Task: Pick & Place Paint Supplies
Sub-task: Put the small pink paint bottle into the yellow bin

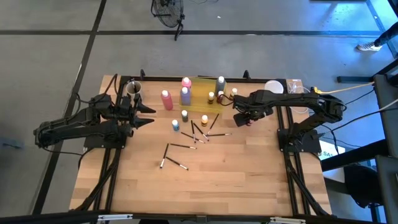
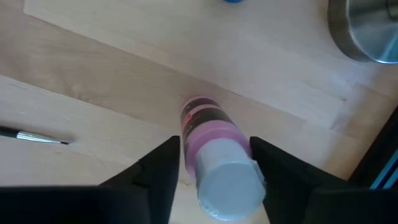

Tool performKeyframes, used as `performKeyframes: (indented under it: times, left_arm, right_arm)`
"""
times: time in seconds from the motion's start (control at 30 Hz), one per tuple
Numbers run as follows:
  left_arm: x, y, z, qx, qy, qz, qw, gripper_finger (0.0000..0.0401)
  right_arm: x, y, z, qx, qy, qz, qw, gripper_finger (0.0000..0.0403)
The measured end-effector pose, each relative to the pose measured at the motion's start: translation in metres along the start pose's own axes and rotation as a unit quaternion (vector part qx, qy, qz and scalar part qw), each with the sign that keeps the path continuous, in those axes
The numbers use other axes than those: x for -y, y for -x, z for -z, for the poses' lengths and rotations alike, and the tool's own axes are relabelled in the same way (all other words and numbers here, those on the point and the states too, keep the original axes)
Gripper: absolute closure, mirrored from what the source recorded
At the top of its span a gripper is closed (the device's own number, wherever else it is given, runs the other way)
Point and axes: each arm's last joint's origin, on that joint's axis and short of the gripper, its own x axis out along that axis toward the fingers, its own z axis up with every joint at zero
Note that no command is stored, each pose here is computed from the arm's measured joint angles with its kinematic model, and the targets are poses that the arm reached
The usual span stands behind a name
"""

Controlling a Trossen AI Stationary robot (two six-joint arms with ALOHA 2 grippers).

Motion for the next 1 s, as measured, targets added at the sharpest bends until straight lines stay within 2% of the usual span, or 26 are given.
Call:
performKeyframes:
  times: [0.17, 0.6, 0.83, 1.0]
  left_arm:
    - [0.000, 0.000, 0.000, -0.002, 0.001, 0.000, 1.000, 0.0211]
    - [0.000, 0.000, 0.000, -0.002, 0.001, 0.000, 1.000, 0.0211]
    - [0.000, 0.000, 0.000, -0.002, 0.001, 0.000, 1.000, 0.0211]
    - [0.000, 0.000, 0.000, -0.002, 0.001, 0.000, 1.000, 0.0211]
  right_arm:
    - [0.000, 0.000, 0.000, -0.002, 0.000, -0.002, 1.000, 0.0264]
    - [-0.001, 0.002, 0.002, -0.013, 0.010, -0.004, 1.000, 0.0266]
    - [-0.010, 0.035, 0.004, -0.015, 0.015, -0.004, 1.000, 0.0266]
    - [-0.023, 0.070, 0.002, 0.027, 0.031, -0.040, 0.998, 0.0266]
